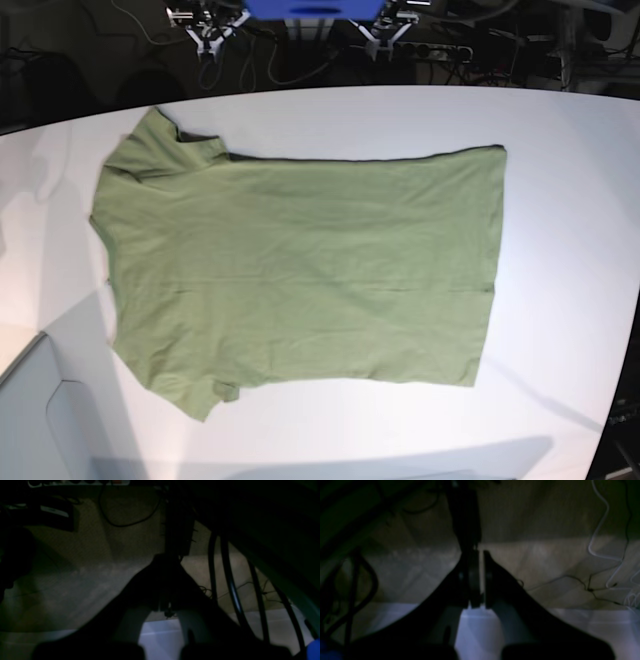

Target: Fold the T-shirt properly

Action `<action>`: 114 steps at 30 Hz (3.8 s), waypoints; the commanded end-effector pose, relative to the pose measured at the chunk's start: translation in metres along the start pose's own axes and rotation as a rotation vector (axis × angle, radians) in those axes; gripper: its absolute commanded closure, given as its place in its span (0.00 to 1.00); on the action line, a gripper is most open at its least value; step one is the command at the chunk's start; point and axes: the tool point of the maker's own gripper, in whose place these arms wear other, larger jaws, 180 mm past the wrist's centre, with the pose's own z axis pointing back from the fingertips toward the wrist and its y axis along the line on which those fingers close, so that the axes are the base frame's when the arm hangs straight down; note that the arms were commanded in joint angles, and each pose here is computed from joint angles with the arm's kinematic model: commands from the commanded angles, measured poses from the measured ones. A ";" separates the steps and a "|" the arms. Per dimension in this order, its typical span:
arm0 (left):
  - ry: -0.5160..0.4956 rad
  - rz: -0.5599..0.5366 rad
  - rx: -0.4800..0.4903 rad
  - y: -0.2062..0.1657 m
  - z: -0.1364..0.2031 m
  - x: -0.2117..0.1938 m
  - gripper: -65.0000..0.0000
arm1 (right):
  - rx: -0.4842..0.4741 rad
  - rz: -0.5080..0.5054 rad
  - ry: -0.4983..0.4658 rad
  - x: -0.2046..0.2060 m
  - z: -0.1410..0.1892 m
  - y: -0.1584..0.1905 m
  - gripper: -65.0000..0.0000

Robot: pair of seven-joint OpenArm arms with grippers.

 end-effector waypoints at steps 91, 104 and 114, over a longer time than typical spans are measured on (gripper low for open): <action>-0.962 0.364 0.165 0.143 0.277 0.225 0.62 | -0.073 0.405 -0.613 0.144 0.278 0.026 0.49; -0.958 0.364 0.157 0.141 0.276 0.226 0.89 | -0.073 0.405 -0.611 0.144 0.278 0.026 0.49; -0.919 0.353 0.123 0.128 0.260 0.223 1.00 | -0.072 0.405 -0.605 0.141 0.277 0.025 0.49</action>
